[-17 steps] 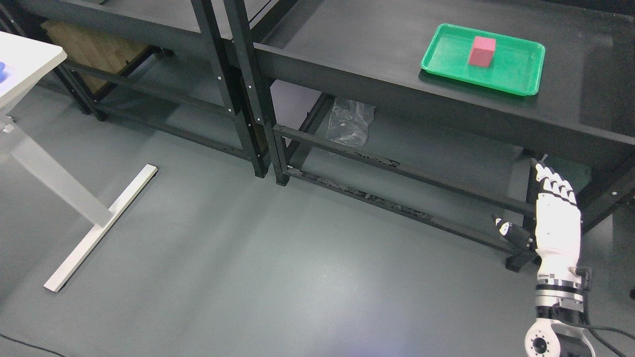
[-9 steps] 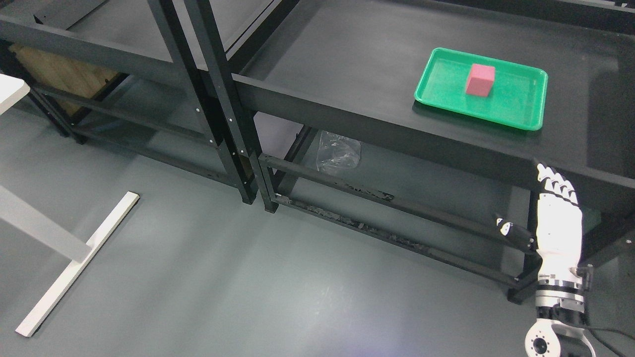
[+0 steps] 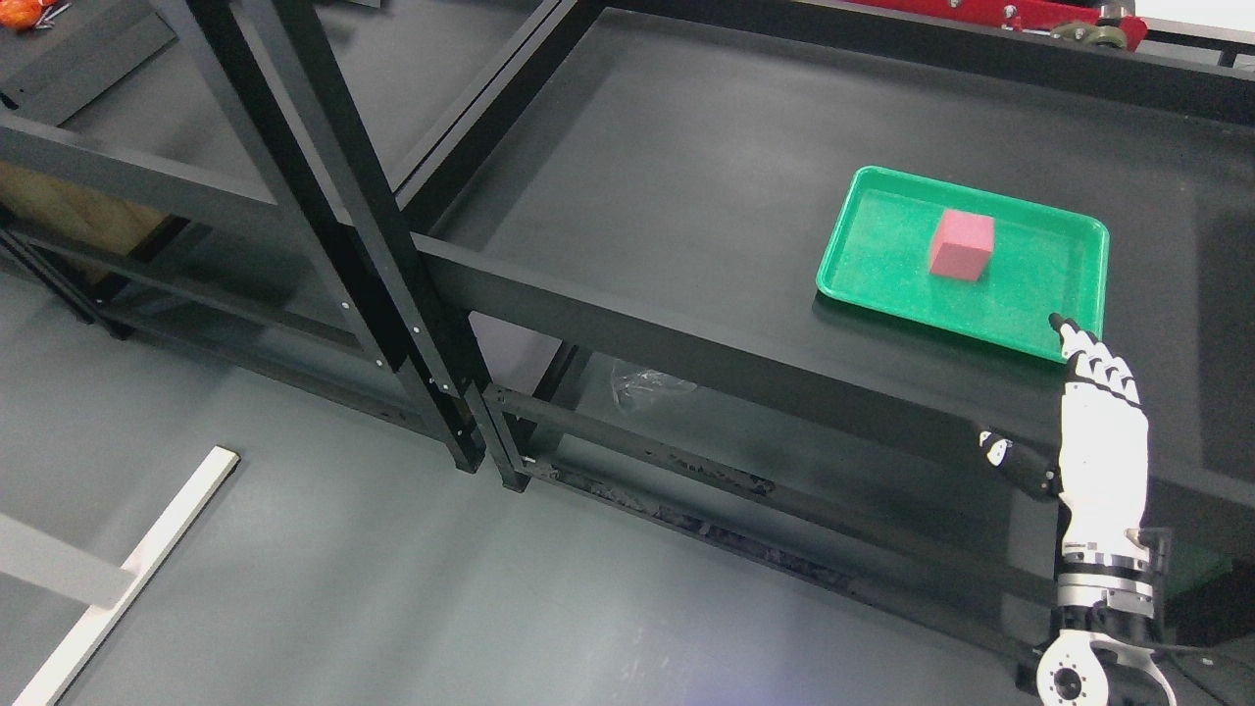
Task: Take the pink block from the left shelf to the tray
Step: 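Drive toward the shelf and reach the right hand toward the green tray, then close the right hand around the pink cube on the green tray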
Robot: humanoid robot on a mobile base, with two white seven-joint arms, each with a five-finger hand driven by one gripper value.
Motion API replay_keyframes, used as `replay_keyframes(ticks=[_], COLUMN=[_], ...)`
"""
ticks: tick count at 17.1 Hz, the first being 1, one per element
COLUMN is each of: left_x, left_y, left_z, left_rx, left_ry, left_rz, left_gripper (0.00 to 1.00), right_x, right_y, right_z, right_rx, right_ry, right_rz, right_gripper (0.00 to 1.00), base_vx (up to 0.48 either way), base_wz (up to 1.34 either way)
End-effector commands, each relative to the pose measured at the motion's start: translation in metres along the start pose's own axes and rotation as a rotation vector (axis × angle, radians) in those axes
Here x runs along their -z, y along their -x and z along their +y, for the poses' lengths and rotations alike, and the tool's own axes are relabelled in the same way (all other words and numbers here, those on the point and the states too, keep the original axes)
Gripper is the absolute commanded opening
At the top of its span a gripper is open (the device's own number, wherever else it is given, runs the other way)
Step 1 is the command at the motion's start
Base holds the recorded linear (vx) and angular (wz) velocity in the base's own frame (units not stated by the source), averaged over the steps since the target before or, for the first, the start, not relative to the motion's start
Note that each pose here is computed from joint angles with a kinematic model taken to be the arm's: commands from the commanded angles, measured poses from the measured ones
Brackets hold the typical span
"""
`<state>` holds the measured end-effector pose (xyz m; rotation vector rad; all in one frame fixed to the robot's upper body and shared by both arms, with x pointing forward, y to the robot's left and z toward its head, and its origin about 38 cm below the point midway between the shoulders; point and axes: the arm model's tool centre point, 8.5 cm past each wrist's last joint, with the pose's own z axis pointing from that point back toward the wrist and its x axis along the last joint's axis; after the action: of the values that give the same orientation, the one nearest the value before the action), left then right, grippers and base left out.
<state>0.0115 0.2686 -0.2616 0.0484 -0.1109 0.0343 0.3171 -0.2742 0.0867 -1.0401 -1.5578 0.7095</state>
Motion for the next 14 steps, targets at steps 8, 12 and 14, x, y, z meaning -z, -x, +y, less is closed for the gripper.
replay_keyframes(ticks=[8,12,14], left_x=[0.001,0.001,0.001], left_y=[-0.021,-0.021,-0.021], left_z=[0.011,0.011,0.011], left_rx=[0.005,0.005,0.005], left_ry=[-0.016,-0.016,-0.016], left_rz=[-0.041,-0.041,-0.041], left_gripper=[1.00,1.00,1.00], right_x=[0.000,-0.004,-0.004], right_y=[0.007,0.011,0.012], right_z=[0.017,0.031,0.032], right_rx=[-0.024,-0.025,-0.027], right_ry=[-0.188,-0.314,-0.320], right_rz=[0.024,0.041,0.051], right_gripper=[1.00,0.99,0.99], base_vx=[0.291,0.247,0.246], base_wz=[-0.04,-0.03,-0.01])
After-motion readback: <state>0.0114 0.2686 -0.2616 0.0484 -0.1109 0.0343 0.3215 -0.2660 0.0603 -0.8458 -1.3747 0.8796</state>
